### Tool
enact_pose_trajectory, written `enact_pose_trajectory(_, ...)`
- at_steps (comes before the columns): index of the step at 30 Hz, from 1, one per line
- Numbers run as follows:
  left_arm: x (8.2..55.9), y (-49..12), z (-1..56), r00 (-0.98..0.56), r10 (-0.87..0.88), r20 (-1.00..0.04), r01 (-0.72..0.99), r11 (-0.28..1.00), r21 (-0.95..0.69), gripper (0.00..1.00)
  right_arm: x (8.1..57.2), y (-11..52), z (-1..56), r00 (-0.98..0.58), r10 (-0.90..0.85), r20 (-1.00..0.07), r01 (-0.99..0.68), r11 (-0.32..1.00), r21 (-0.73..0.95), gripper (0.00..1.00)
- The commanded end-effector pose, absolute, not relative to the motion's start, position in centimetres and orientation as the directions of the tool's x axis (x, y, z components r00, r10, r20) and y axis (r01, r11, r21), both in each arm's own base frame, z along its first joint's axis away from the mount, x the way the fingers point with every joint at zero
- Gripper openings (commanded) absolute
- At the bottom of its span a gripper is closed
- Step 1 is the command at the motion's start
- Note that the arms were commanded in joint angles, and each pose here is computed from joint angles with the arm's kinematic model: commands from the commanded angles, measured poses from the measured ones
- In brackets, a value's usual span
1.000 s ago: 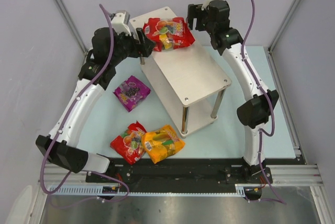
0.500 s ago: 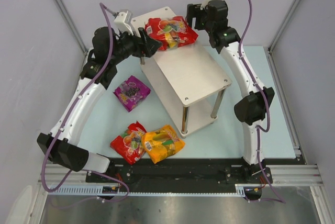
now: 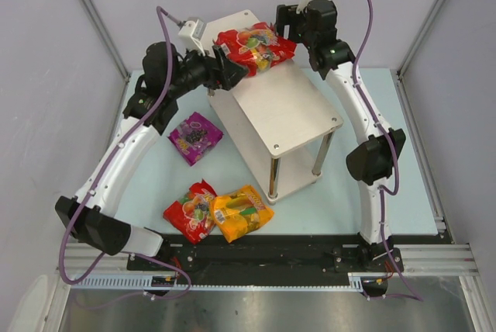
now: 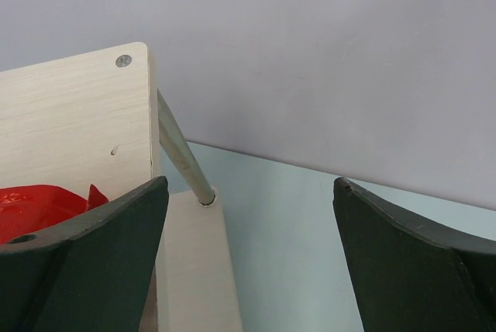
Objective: Place and organize the candy bags onto the shelf
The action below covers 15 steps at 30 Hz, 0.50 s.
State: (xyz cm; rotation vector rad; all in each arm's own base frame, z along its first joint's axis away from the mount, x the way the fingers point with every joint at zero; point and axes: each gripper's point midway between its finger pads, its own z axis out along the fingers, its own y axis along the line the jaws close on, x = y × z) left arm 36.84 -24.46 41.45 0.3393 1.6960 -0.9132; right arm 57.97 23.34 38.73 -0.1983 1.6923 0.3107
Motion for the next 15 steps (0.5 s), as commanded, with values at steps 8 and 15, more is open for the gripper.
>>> enact_pose_trajectory(8, 33.6, -20.4, 48.3, -0.114, -0.221, -0.969, 0.617, 0.748, -0.243, 0.87, 55.4, 19.8, 45.7, 0.001, 0.123, -0.992, -0.237, 0.964, 0.119, 0.93)
enact_pose_trajectory(15, 31.3, -16.4, 50.2, -0.032, -0.234, -0.972, 0.53, 0.82, -0.215, 0.97, 52.1, 15.5, 48.9, 0.05, 0.16, -0.986, -0.116, 0.981, 0.153, 0.93)
